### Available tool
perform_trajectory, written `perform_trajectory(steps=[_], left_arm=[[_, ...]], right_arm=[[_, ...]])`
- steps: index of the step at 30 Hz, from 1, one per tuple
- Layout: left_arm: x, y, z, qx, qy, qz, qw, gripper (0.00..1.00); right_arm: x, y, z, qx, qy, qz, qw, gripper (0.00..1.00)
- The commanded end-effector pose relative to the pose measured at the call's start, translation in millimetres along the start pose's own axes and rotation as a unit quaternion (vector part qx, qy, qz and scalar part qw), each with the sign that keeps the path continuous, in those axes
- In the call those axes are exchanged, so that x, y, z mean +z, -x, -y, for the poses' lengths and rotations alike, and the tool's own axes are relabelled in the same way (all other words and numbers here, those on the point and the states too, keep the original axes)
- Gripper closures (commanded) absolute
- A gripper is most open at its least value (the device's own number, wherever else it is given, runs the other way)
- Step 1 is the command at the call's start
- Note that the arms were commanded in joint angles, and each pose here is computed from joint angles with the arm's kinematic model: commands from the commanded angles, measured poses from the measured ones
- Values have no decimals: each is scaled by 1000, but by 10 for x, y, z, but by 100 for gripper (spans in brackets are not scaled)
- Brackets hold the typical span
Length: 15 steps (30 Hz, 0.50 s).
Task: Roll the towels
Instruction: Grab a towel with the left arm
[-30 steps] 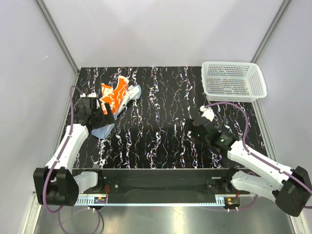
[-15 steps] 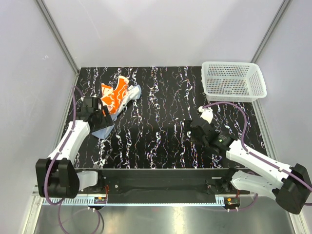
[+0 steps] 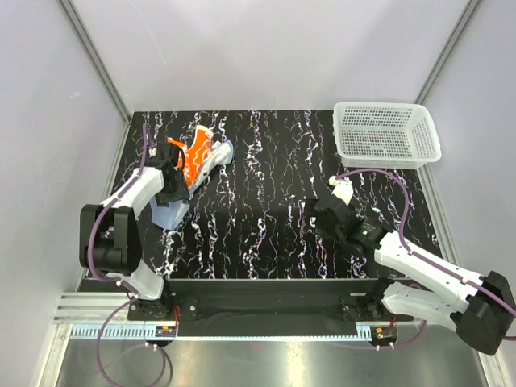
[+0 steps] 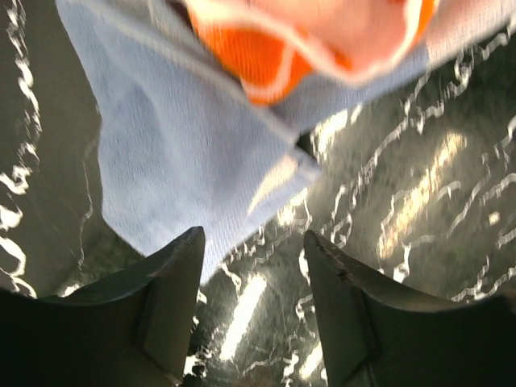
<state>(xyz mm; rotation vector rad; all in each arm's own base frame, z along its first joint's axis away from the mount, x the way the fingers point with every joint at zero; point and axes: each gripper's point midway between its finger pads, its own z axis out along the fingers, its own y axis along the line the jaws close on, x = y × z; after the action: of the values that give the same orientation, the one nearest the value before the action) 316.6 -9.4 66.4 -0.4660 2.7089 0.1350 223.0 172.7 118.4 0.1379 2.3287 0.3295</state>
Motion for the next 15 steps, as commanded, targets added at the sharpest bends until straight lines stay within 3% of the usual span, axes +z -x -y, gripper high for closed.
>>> perform_trajectory(steps=[1, 8, 11, 15], left_arm=[[23, 238, -16, 6, 26, 21, 999, 45], [221, 251, -20, 18, 48, -2, 999, 48], [273, 252, -16, 20, 53, -9, 998, 56], [315, 254, -28, 23, 60, -12, 998, 58]], right_arm=[[-39, 132, -36, 1, -1, 26, 1000, 0], [14, 106, -28, -3, -4, 24, 1000, 0], [53, 82, -47, -4, -2, 21, 1000, 0], [80, 77, -80, -6, 0, 17, 1000, 0]])
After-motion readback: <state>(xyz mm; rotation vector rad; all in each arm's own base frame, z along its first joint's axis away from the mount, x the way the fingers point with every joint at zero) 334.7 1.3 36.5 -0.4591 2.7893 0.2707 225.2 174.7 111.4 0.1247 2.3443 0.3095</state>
